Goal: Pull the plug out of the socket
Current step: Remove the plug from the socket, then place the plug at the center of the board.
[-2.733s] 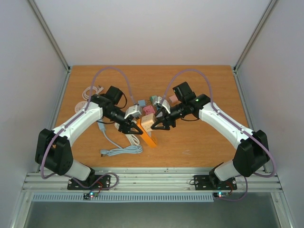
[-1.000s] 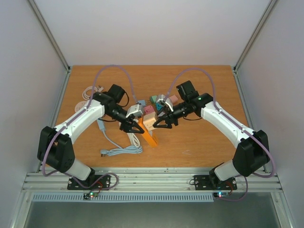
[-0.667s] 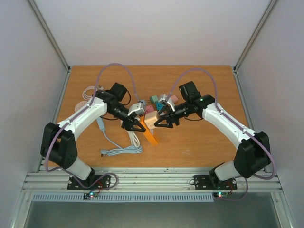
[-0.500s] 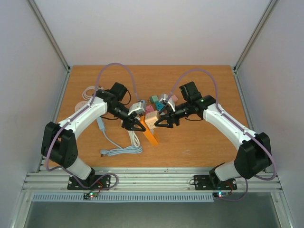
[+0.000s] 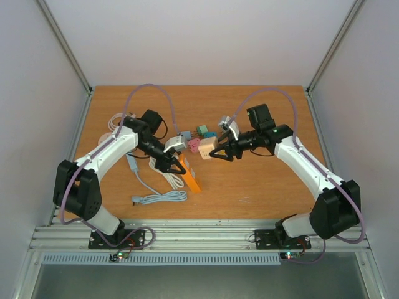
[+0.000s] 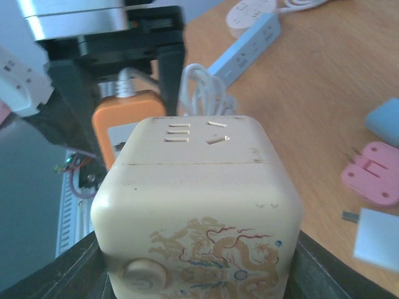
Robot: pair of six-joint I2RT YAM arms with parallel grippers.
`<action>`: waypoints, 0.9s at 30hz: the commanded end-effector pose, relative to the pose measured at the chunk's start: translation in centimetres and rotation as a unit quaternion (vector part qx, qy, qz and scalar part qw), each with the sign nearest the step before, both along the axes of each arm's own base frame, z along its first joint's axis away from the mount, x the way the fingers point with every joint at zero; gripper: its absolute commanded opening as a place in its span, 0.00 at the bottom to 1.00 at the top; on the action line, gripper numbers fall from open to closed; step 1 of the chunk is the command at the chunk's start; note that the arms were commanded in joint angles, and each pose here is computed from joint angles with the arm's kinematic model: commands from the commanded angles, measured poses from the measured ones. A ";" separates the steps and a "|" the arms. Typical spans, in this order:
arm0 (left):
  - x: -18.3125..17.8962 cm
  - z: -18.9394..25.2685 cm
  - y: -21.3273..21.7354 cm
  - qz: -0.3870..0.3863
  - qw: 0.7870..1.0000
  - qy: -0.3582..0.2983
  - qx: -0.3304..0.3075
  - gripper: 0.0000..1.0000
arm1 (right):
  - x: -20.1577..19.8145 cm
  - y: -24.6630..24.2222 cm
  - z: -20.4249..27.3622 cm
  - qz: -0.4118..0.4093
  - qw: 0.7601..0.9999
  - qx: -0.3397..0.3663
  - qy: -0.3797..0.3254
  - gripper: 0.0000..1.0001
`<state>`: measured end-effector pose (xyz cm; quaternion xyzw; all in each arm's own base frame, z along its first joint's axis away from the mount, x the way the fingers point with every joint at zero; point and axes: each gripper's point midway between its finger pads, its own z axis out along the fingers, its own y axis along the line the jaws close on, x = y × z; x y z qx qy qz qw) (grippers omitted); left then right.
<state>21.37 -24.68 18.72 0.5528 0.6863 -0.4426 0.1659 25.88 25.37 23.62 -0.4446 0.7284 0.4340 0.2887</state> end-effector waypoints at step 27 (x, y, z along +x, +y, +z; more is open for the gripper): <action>20.1 -1.0 11.1 0.491 0.830 -0.238 0.119 0.03 | 15.8 -16.3 -12.1 -0.394 0.885 -0.086 0.232 0.01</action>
